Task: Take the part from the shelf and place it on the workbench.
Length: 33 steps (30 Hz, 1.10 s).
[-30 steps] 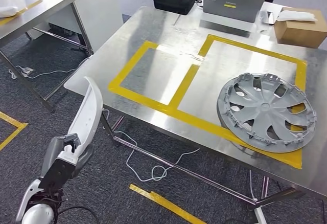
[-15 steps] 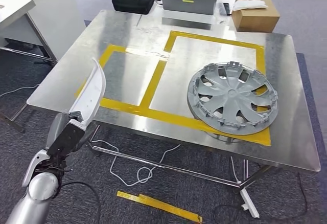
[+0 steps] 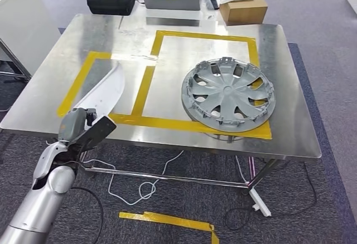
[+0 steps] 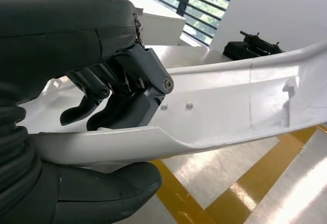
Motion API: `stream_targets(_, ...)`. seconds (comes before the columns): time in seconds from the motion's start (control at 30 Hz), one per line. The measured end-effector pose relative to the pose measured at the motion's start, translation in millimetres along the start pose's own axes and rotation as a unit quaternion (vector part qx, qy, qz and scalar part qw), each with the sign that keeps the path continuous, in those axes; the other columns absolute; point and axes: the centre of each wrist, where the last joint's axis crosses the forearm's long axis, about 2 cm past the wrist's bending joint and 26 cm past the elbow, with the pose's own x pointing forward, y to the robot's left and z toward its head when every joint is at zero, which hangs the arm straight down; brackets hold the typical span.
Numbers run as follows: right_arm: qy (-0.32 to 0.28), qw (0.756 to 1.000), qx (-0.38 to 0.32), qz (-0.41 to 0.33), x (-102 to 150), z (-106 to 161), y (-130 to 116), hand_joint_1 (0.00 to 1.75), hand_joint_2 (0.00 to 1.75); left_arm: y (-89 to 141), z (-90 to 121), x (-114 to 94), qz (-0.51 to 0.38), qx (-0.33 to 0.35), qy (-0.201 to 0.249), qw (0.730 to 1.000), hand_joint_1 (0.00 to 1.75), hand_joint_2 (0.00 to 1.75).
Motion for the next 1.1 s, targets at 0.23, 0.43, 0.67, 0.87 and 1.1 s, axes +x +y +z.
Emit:
stream_targets(0.23,-0.003,1.000,0.009,0.009,-0.9,-3.8,0.4,0.00,1.75,2.8,-12.7,-6.2,-0.057,0.001,0.016,0.998,1.75,1.75)
stream_targets(0.43,-0.003,0.999,0.021,0.026,-2.0,-8.3,1.5,0.00,1.75,3.8,-27.1,-15.1,-0.157,-0.008,0.046,0.986,1.75,1.75)
stream_targets(0.67,-0.001,0.999,0.032,0.036,-4.6,-15.3,1.8,0.00,1.75,3.6,-42.7,-21.2,-0.205,-0.027,0.051,0.977,1.75,1.75)
stream_targets(0.87,0.000,0.999,0.034,0.032,-6.6,-18.3,2.1,0.00,1.75,-0.4,-45.1,-20.2,-0.206,-0.037,0.045,0.977,1.75,1.75)
stream_targets(1.1,0.003,0.999,0.034,0.029,-7.5,-19.7,2.4,0.00,1.75,-4.3,-44.5,-21.0,-0.208,-0.045,0.044,0.976,1.75,1.75)
